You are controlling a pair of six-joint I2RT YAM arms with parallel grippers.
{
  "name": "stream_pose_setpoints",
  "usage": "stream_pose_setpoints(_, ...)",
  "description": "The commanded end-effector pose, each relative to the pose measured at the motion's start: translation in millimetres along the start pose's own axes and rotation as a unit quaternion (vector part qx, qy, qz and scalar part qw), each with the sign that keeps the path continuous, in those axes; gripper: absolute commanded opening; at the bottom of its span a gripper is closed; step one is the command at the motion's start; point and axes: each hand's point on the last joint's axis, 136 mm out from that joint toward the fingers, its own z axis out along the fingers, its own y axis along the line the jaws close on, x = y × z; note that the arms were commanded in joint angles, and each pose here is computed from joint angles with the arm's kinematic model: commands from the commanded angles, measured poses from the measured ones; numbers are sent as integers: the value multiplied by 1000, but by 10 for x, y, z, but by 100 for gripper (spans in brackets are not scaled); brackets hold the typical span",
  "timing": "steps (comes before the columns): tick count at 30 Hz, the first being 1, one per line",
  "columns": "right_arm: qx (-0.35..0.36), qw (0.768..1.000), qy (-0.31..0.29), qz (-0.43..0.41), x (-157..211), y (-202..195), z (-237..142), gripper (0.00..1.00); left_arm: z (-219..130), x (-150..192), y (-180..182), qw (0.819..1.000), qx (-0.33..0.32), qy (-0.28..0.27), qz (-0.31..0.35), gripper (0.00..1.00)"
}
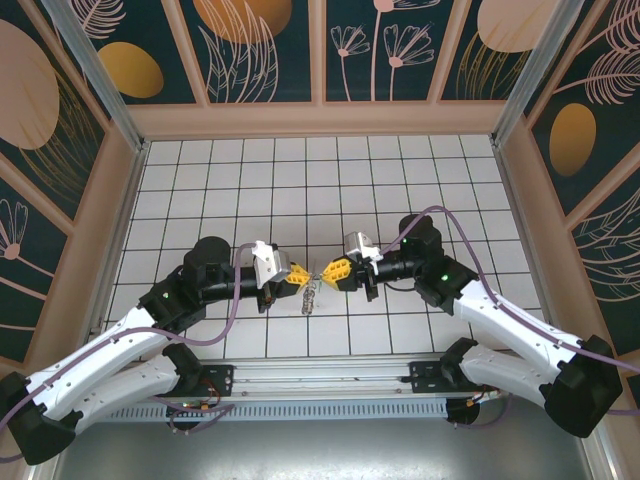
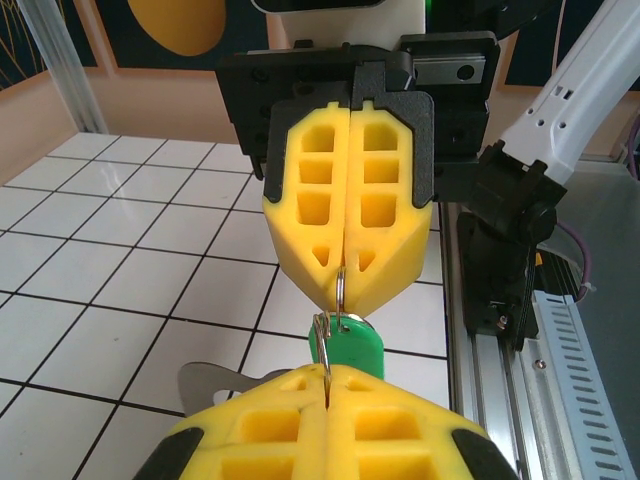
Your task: Put the keys on the keyring
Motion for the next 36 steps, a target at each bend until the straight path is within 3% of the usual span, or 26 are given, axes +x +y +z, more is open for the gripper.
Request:
stream_pose_setpoints(1, -10, 999, -18, -29, -191, 40, -3, 0, -25, -167, -59, 999, 14, -20, 20, 0)
stream_pose_setpoints(36, -26, 999, -26, -8, -210, -6, -26, 0, -26, -171, -60, 999, 14, -20, 21, 0)
